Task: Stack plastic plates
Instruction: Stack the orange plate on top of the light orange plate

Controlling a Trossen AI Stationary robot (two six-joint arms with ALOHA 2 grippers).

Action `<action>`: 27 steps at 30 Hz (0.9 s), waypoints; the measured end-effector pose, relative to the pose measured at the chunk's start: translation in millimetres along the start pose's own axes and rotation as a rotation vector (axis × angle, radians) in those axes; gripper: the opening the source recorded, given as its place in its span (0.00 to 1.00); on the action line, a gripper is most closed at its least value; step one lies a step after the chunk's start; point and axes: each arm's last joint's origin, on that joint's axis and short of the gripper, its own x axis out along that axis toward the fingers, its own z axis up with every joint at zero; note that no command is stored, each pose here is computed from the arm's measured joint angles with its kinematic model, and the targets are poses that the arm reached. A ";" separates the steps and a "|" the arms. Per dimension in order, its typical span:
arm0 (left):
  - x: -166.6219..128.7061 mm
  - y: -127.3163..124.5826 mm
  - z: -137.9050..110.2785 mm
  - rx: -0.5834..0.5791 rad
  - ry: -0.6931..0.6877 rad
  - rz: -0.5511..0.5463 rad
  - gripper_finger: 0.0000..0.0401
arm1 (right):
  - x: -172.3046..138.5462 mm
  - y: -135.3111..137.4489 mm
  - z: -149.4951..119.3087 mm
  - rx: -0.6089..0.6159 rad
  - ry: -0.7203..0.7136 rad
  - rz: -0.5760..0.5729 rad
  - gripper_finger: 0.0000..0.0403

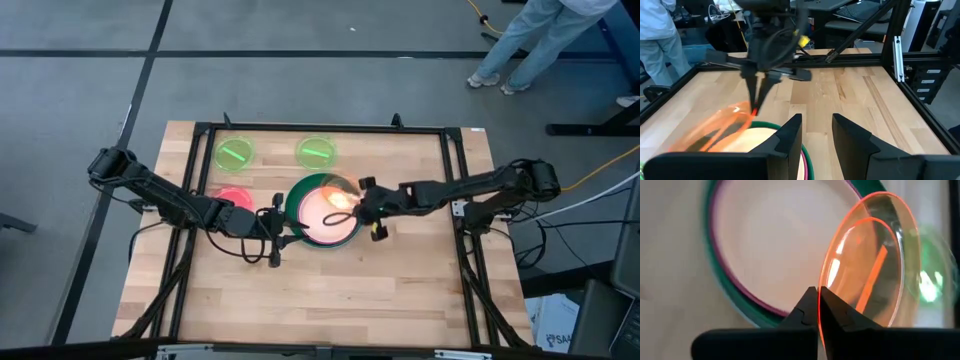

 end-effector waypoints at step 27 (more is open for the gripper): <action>0.0 -0.1 0.0 0.000 0.000 -0.001 0.25 | 36.1 20.0 11.4 -0.045 -0.135 0.174 0.00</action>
